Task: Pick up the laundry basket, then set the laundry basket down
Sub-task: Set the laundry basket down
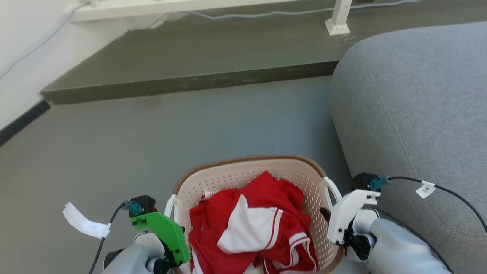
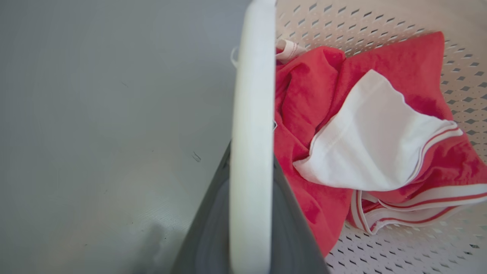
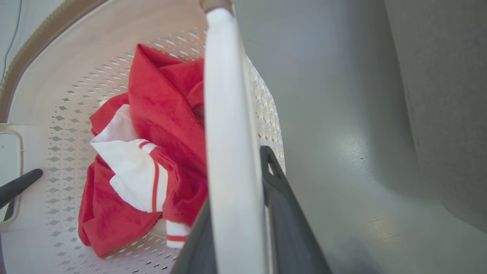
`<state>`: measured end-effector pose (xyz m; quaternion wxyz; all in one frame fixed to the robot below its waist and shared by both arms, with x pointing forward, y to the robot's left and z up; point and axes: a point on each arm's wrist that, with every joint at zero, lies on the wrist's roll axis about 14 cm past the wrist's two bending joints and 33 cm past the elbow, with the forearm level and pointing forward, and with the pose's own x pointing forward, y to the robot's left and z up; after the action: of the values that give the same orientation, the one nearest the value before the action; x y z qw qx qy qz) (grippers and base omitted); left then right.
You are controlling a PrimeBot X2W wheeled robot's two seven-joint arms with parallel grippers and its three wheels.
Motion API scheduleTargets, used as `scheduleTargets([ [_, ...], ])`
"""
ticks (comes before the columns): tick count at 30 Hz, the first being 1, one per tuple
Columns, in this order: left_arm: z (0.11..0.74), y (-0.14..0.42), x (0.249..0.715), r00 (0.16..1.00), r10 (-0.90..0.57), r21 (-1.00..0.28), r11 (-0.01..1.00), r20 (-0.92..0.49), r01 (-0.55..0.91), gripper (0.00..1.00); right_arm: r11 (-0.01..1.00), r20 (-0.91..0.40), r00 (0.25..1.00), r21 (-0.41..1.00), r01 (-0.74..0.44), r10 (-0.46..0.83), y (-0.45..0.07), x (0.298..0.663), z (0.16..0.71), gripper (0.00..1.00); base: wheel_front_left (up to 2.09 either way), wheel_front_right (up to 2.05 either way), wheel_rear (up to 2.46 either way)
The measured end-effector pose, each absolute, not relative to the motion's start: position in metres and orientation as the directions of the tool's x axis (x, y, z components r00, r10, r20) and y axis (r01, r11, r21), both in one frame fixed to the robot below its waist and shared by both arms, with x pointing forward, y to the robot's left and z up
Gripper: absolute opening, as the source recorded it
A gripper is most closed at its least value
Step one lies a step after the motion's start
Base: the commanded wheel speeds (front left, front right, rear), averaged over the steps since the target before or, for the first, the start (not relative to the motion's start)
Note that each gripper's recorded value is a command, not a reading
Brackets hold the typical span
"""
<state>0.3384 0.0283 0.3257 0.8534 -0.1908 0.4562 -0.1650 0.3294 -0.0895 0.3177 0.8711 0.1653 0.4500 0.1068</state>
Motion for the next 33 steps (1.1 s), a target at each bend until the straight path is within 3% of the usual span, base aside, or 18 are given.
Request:
scheduleTargets([
  [33,0.274,0.023,0.415,0.586,-0.444,-0.514,0.856,-0.678,0.054,0.0,0.928,-0.733,0.61,0.371,-0.012,0.301,-0.096,0.403,0.267,0.0,0.0,0.0,0.0],
])
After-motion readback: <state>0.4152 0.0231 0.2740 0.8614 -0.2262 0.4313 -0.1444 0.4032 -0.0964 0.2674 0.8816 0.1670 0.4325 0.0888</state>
